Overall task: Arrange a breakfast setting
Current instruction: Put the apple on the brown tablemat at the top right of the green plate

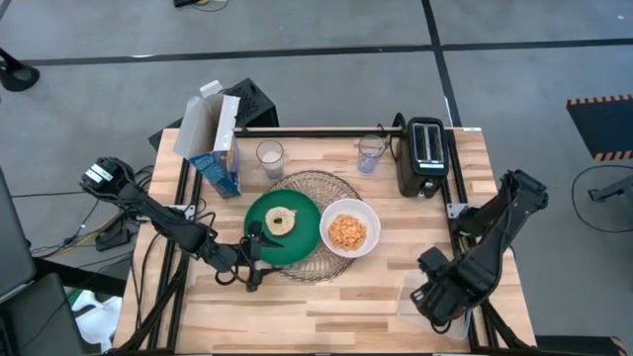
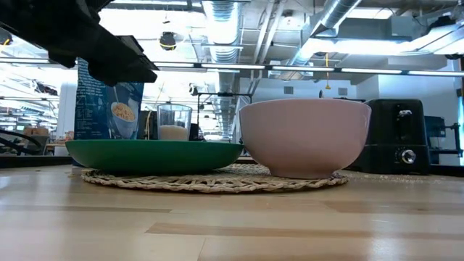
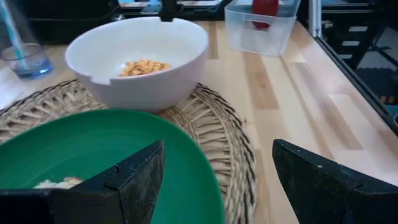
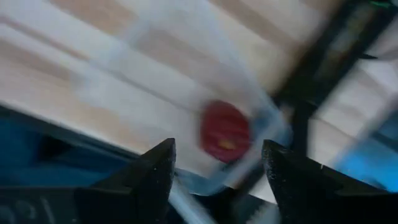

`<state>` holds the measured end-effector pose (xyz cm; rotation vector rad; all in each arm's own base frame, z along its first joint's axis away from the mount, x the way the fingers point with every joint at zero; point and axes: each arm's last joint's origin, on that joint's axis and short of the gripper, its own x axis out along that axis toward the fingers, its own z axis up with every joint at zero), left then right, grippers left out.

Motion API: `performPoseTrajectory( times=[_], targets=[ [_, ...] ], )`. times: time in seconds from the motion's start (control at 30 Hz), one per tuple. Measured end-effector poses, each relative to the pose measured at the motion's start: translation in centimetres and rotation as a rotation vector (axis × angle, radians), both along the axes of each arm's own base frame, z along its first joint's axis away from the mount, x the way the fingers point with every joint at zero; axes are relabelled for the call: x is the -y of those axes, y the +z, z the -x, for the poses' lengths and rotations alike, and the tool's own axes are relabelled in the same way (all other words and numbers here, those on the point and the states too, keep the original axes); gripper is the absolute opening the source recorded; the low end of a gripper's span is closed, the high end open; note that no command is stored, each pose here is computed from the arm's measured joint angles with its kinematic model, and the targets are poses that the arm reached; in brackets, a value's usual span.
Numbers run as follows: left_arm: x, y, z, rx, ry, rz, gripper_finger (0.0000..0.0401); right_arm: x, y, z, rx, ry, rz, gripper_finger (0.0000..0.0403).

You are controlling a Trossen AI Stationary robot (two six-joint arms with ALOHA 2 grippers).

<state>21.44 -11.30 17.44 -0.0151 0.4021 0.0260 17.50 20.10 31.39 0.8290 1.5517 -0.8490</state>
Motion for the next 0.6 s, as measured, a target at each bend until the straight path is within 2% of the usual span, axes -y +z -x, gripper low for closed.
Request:
performPoseTrajectory(
  times=[0.1, 0.33, 0.6],
  targets=[
    [0.2, -0.1, 0.0, -0.009, -0.04, 0.005, 0.0281, -0.7, -0.8, 0.1, -0.096, 0.005, 0.002, 0.028],
    [0.2, -0.1, -0.1, -0.005, -0.047, 0.015, 0.0281, -1.5, -1.2, 0.5, -0.087, 0.113, -0.01, 0.0284],
    [0.2, -0.1, -0.1, -0.005, -0.047, 0.018, 0.0281, -1.5, -1.3, 0.5, -0.081, 0.06, 0.019, 0.0284]
  ],
)
